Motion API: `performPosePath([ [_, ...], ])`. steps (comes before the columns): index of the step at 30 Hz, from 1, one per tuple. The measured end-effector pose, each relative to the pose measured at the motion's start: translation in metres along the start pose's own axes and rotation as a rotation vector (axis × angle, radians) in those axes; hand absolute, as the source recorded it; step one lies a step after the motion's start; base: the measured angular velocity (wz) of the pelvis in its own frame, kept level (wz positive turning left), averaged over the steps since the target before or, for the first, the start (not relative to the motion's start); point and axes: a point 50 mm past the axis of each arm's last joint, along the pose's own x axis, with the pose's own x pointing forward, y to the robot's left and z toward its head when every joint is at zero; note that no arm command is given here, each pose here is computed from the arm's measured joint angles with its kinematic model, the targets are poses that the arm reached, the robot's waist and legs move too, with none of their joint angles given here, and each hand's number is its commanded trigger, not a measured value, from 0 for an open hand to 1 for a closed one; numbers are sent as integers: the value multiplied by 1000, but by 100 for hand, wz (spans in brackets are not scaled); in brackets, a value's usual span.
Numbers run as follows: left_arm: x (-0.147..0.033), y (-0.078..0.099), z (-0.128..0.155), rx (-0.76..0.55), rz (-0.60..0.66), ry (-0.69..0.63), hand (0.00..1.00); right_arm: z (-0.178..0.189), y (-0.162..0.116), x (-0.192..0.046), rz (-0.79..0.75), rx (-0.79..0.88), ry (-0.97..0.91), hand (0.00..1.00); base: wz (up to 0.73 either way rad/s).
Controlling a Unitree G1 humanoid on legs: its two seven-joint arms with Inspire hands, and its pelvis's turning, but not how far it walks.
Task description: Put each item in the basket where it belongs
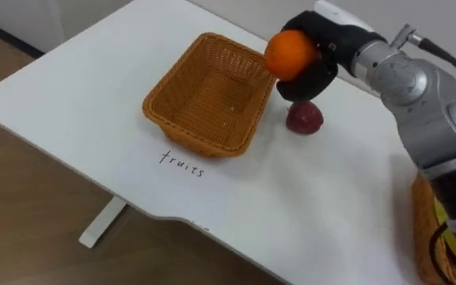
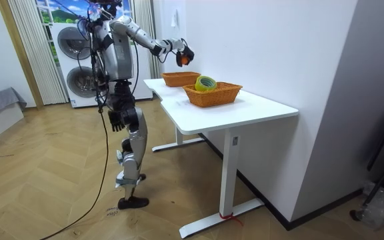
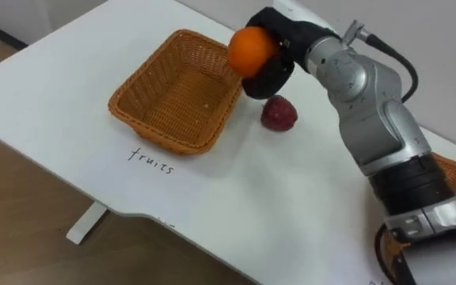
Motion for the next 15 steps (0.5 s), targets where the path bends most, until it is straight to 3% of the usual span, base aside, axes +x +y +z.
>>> performPosePath([
  [6, -3, 0, -16, 9, 5, 52, 0, -6, 14, 10, -8, 54, 38, 100, 15],
  [15, -4, -1, -14, 25, 2, 41, 0, -17, 30, 16, 7, 94, 84, 100, 8],
])
